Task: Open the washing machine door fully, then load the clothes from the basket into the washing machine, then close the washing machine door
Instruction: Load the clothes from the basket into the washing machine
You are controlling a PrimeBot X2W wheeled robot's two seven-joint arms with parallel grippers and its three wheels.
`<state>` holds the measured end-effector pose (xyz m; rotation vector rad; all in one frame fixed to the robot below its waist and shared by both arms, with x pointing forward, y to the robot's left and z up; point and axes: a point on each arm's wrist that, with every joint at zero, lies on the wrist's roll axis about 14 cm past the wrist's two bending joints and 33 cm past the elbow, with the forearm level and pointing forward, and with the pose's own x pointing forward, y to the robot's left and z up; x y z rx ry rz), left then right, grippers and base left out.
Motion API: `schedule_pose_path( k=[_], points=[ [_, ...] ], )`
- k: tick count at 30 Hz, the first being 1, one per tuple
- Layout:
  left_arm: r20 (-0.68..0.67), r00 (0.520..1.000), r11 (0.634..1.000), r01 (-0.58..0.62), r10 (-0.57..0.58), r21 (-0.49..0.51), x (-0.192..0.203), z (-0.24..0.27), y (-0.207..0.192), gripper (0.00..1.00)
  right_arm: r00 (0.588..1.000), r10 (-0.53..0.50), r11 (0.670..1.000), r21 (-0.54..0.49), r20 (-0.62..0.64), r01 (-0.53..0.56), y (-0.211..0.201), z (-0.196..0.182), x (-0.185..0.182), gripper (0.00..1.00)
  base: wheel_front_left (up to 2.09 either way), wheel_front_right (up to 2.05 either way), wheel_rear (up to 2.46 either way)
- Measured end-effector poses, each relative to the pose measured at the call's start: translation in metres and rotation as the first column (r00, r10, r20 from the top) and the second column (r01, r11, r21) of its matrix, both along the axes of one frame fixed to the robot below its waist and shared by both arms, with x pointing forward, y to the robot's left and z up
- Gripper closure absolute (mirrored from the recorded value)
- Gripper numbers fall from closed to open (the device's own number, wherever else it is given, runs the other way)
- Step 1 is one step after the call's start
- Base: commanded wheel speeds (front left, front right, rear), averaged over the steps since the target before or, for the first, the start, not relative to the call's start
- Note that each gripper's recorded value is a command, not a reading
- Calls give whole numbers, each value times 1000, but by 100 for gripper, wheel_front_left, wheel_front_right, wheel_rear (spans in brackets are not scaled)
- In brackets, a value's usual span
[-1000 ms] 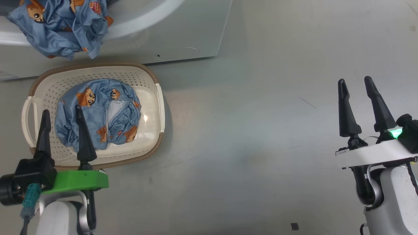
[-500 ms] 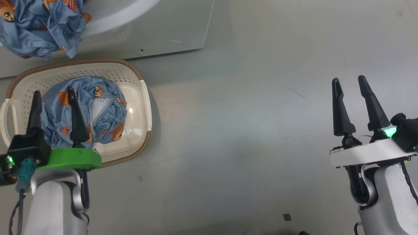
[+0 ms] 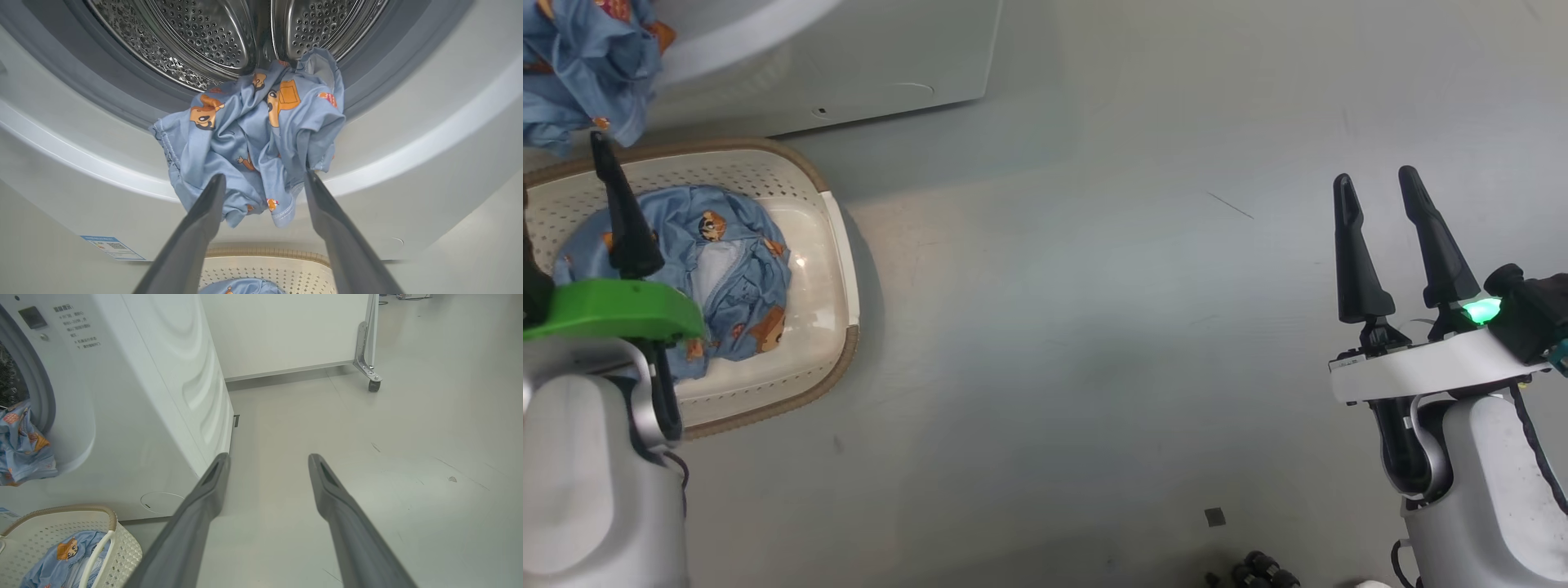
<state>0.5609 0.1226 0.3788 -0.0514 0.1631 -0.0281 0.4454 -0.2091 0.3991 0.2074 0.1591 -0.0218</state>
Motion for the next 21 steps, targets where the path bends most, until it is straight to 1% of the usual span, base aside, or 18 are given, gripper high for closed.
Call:
schedule_pose_path(
  k=[3, 9, 16, 21],
  points=[
    [-4, 1000, 1000, -3, 3, -12, 11, -4, -2, 0, 1000, -12, 1000, -4, -9, 12, -4, -2, -2, 0, 0, 0, 0],
    [-26, 1000, 1000, -12, 13, 13, 31, -20, 5, 0, 999, -38, 999, -17, -23, 38, -13, -6, -4, 0, 0, 0, 0],
    [-72, 997, 1000, 5, -5, 4, 46, -45, -7, 0, 996, -69, 997, -38, -54, 67, -25, -14, -10, 0, 0, 0, 0],
    [-101, 995, 1000, 0, -1, -5, 59, -63, -10, 0, 995, -80, 996, -47, -64, 77, -30, -19, -8, 0, 0, 0, 0]
  ],
)
